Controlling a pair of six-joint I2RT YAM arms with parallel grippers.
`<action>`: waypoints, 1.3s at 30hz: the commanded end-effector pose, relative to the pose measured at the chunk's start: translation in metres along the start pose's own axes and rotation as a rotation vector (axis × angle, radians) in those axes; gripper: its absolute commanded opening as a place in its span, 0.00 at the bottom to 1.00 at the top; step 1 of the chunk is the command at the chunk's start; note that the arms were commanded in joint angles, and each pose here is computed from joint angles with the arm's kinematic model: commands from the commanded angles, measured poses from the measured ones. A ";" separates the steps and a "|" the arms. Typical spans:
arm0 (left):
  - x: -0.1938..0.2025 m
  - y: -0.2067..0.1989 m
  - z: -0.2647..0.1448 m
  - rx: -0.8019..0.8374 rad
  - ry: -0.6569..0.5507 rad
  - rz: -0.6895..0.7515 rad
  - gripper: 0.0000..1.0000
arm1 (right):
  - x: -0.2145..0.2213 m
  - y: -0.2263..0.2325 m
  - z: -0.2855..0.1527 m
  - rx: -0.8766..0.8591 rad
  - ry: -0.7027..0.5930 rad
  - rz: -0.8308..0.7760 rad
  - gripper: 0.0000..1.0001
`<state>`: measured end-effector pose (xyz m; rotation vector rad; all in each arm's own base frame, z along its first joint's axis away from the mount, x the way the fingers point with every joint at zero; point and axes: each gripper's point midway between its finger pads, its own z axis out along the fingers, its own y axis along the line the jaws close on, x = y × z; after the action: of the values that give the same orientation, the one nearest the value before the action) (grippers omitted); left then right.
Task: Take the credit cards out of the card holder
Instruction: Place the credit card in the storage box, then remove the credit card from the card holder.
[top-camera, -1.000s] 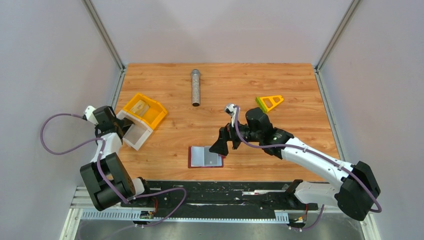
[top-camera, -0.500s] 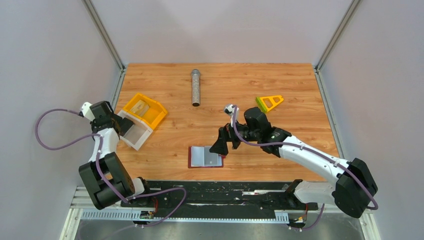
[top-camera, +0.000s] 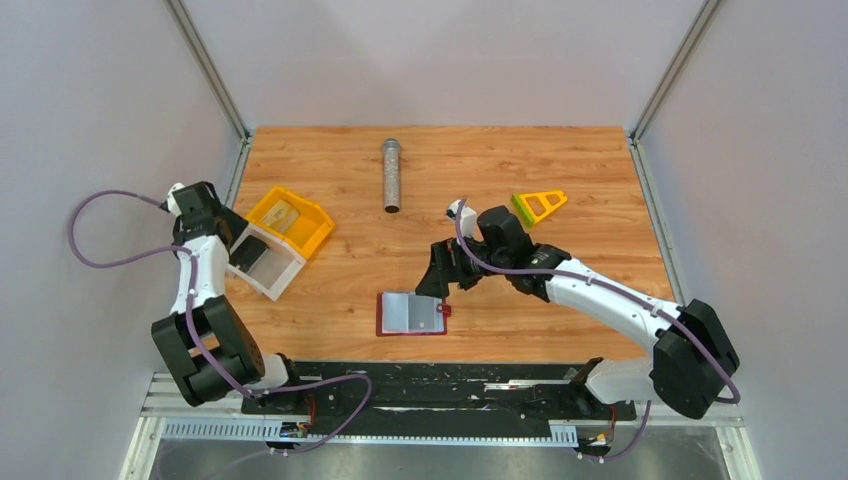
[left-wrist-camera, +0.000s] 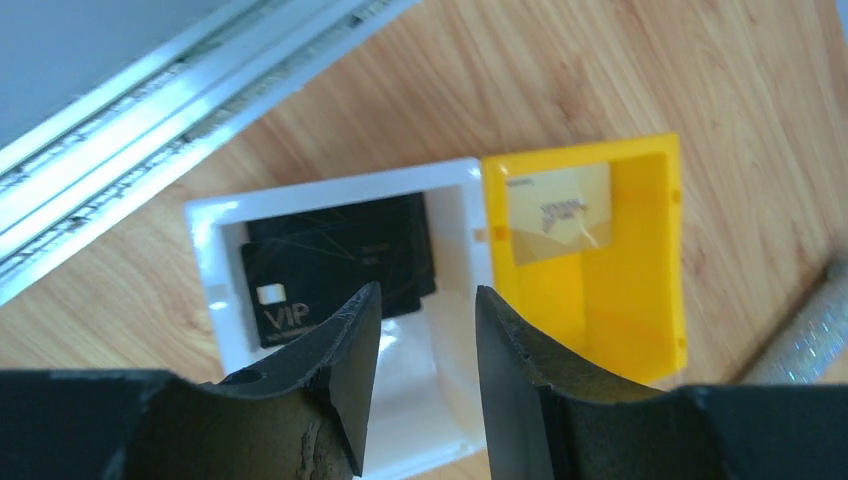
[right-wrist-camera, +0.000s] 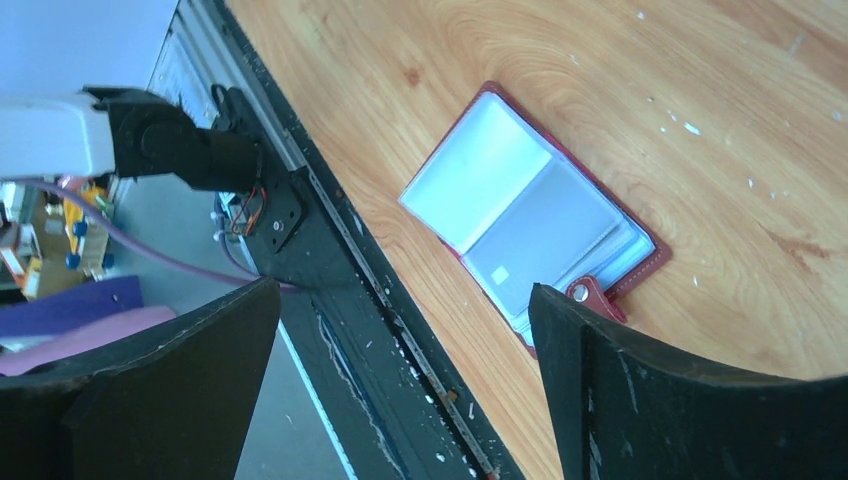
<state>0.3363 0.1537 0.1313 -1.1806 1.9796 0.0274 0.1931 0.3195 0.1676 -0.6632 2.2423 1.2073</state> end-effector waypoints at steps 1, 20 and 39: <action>0.025 -0.032 -0.023 0.130 0.157 0.134 0.48 | -0.016 -0.013 0.002 0.127 -0.025 0.157 0.97; 0.196 -0.112 -0.156 0.783 0.634 0.433 0.37 | 0.025 -0.051 0.024 0.264 0.052 0.409 0.49; 0.320 -0.100 -0.183 0.905 0.892 0.436 0.27 | 0.056 -0.056 0.055 0.336 0.112 0.458 0.45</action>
<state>0.2182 -0.2001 0.0931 -0.0753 2.5048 -1.1670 0.1858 0.3226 0.0745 -0.1144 2.7351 0.9864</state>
